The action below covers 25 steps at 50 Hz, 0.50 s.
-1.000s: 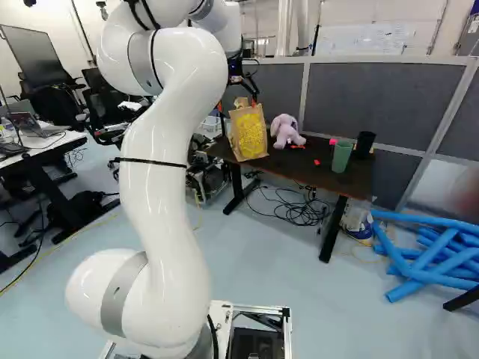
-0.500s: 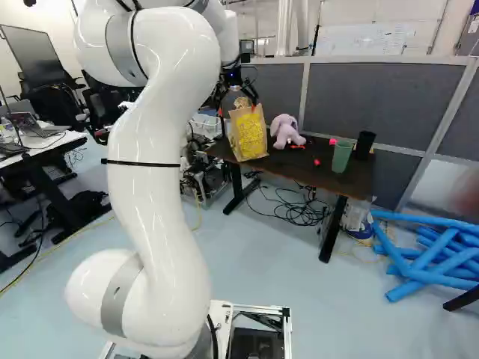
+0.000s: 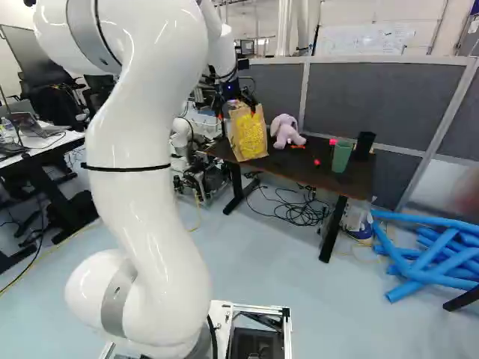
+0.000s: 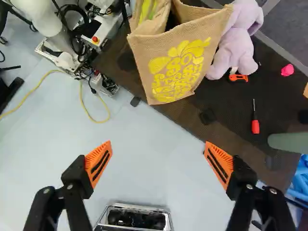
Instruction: Pick up the bag on the ground and place it on the table
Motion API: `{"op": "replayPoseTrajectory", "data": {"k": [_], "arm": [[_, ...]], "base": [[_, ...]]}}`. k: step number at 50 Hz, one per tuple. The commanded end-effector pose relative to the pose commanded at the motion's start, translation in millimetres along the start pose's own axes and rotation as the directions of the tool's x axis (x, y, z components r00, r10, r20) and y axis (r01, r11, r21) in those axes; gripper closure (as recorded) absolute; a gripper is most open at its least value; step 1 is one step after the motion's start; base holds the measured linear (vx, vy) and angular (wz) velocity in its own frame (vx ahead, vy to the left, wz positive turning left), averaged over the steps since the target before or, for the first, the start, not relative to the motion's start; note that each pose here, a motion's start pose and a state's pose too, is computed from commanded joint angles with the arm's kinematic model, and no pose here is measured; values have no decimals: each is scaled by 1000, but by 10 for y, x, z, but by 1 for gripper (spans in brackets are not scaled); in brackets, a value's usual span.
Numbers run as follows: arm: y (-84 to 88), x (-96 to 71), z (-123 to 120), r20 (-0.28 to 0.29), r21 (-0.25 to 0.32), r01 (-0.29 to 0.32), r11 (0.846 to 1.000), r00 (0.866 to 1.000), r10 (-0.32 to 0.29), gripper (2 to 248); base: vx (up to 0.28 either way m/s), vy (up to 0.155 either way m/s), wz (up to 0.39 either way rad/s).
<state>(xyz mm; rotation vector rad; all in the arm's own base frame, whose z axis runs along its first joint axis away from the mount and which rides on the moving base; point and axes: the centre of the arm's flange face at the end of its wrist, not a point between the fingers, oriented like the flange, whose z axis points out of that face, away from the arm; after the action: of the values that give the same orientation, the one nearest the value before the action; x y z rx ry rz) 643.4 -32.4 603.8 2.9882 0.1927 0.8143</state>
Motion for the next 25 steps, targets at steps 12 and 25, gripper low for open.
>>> {"op": "replayPoseTrajectory", "data": {"k": [12, 25], "arm": [[-89, -341, 75, -76, -16, -17, 1000, 997, 15, 3], [-194, -768, 143, -161, -30, -35, 999, 986, 30, 3]], "base": [[0, 0, 0], [0, 0, 0]]}}
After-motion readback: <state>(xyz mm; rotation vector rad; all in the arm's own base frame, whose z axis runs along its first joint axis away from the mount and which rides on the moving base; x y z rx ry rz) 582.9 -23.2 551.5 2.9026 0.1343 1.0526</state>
